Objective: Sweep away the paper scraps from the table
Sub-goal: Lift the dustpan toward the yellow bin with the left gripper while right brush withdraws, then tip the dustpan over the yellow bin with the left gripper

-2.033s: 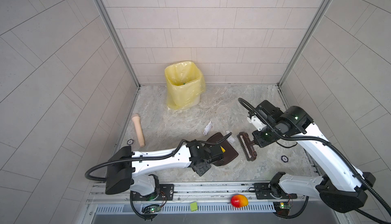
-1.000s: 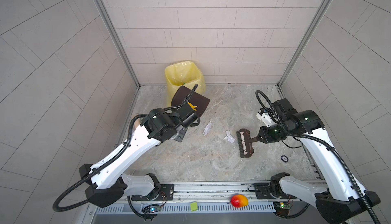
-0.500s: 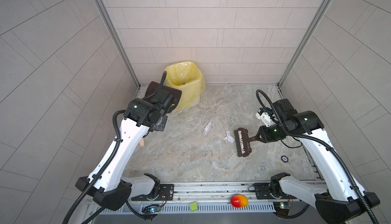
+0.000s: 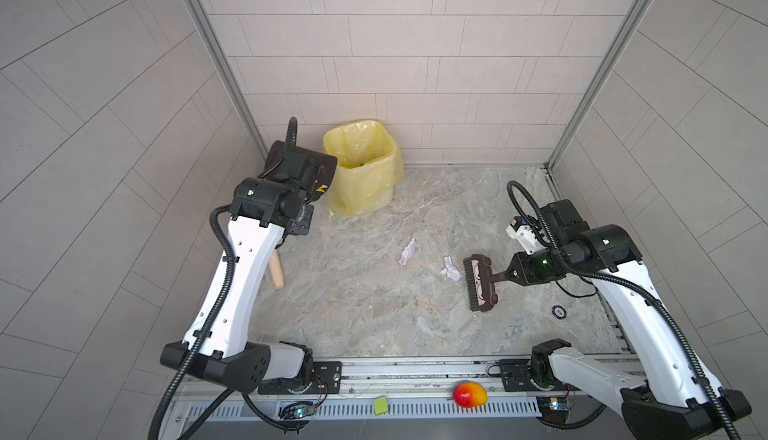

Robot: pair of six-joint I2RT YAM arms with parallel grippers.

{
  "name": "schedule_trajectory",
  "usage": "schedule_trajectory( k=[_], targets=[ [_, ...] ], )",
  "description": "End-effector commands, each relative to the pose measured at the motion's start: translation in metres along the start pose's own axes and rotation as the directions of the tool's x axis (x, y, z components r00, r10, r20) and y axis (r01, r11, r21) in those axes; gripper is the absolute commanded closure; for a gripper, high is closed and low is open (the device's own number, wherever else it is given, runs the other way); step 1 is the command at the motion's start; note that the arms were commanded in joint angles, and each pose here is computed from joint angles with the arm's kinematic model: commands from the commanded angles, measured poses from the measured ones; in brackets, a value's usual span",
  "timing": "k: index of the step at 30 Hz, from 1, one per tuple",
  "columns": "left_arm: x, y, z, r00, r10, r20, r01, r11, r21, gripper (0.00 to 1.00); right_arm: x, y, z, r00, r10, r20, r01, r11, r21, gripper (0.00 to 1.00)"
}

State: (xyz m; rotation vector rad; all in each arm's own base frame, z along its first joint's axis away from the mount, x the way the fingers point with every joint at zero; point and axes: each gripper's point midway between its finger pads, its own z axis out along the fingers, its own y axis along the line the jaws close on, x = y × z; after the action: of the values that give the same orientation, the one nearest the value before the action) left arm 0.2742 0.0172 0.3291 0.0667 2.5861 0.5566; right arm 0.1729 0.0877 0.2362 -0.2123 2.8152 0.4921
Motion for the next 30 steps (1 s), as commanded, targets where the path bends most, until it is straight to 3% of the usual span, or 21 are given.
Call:
schedule_trajectory(
  k=[1, 12, 21, 27, 30],
  targets=[
    [-0.026, 0.013, -0.001, 0.998, -0.013, 0.054, 0.014, 0.999, -0.034, 1.00, 0.003, -0.001, -0.004, 1.000, -0.013, 0.011, 0.013, 1.000, 0.008, 1.00],
    [-0.080, 0.001, 0.037, 0.998, 0.068, 0.014, -0.068, 0.997, -0.020, 1.00, 0.000, -0.001, -0.008, 1.000, -0.010, 0.000, 0.010, 1.000, 0.015, 1.00],
    [-0.132, -0.018, 0.066, 0.995, 0.095, 0.044, -0.095, 0.995, -0.006, 1.00, 0.001, 0.001, -0.012, 1.000, -0.001, -0.019, 0.001, 1.000, 0.016, 1.00],
    [-0.151, -0.028, 0.079, 0.973, 0.229, 0.031, -0.223, 0.966, -0.130, 1.00, 0.002, 0.000, -0.015, 0.999, 0.006, -0.034, -0.005, 1.000, 0.024, 1.00],
    [-0.161, -0.032, 0.080, 0.942, 0.335, 0.014, -0.322, 0.915, -0.243, 1.00, 0.000, 0.001, -0.016, 0.999, 0.005, -0.040, -0.005, 1.000, 0.022, 1.00]
  ],
)
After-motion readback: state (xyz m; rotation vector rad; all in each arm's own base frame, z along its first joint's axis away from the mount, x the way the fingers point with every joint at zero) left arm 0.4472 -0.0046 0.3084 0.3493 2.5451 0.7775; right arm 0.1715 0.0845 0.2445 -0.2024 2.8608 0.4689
